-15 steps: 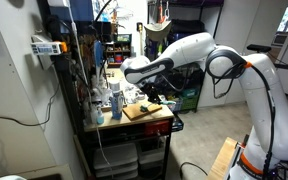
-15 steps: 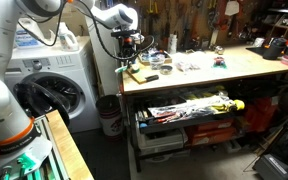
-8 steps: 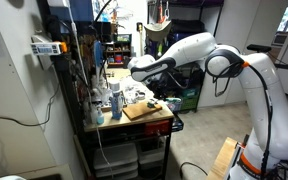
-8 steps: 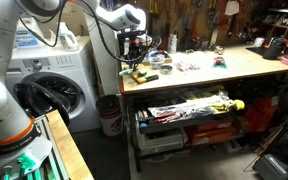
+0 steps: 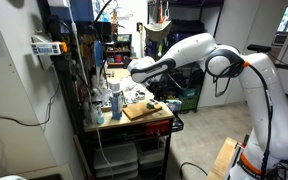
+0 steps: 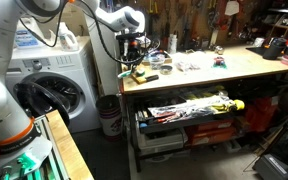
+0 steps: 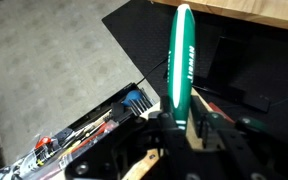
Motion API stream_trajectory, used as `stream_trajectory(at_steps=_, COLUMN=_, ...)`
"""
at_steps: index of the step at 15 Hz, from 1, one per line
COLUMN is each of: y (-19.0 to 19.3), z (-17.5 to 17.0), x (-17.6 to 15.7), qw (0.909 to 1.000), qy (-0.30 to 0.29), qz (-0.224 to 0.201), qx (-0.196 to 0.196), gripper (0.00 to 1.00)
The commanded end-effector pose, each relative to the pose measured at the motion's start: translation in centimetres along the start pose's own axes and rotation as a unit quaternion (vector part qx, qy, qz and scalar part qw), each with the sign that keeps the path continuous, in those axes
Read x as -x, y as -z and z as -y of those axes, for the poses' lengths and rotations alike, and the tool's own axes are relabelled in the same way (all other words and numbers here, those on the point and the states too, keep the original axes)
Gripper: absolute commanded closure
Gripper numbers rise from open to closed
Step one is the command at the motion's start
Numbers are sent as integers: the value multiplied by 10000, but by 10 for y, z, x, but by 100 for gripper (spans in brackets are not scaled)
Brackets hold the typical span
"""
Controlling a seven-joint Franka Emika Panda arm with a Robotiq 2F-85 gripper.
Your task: Use the white and green brush to scrub the wooden board
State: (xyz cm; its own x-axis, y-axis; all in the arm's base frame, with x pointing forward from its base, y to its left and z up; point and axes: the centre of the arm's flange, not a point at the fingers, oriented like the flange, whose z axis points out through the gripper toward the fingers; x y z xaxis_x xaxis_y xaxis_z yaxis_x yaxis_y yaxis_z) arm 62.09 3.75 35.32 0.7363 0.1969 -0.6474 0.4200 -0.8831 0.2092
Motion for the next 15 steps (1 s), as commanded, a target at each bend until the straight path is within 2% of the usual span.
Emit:
stream_trajectory(at_steps=1, y=4, z=26, x=-3, qw=9994, qy=338, qz=-42, qx=-28, gripper=94)
stream_trajectory(at_steps=7, y=17, z=58, x=-12, qw=9973, qy=706, qz=-175, qx=-107, gripper=94)
stream_trajectory(at_steps=11, y=27, z=52, x=-6, qw=9968, qy=245, qz=-360, qx=-664, gripper=94)
stream_trajectory(at_steps=15, y=43, z=40, x=11, qw=9878, qy=-569, qz=-591, qx=-1320, gripper=94)
